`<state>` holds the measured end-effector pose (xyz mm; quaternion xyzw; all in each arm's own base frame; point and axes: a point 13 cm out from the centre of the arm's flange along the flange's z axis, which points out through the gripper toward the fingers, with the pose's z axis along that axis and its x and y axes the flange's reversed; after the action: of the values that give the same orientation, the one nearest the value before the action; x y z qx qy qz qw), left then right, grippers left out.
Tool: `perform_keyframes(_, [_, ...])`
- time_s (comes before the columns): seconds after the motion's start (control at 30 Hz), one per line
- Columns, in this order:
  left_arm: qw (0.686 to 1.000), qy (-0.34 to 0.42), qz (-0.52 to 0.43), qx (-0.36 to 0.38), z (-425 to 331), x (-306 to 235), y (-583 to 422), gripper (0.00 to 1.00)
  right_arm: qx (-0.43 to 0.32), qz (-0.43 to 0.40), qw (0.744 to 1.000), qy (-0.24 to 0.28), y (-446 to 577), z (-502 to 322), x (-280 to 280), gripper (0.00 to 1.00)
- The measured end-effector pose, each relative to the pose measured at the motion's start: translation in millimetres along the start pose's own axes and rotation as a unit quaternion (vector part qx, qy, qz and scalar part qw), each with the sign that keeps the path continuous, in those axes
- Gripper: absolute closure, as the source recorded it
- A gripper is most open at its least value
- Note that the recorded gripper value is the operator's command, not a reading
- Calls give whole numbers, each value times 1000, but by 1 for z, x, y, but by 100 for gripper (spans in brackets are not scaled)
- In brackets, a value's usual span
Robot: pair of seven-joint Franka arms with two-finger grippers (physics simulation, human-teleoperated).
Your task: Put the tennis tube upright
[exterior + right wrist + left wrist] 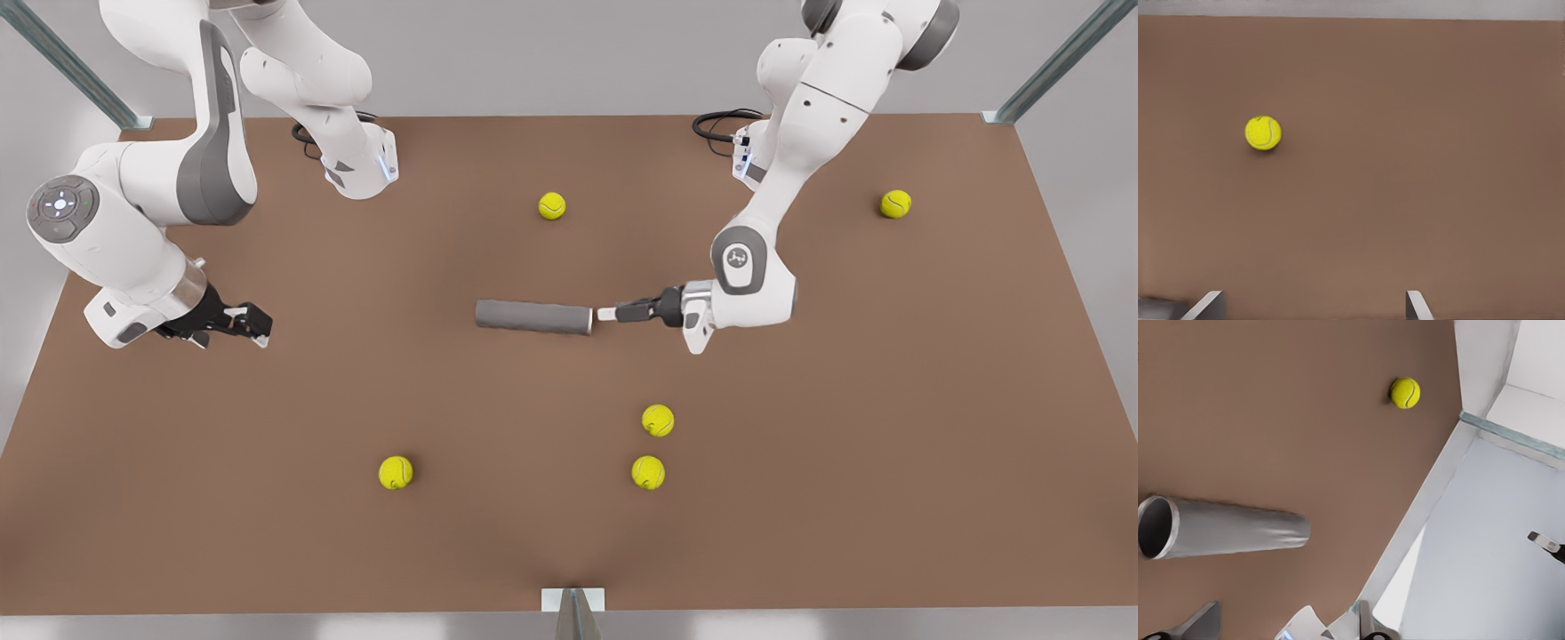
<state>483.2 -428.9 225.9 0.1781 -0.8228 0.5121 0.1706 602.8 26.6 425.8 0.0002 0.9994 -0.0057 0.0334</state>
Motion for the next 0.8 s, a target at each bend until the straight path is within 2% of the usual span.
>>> perform_keyframes(0.4, [997,-34,60,-38,22,-6,78,0,1,50,999,2,-5,5,-2,0])
perform_keyframes(0.8, [997,-53,64,-5,62,-10,138,0,1,76,997,5,-7,8,-3,0])
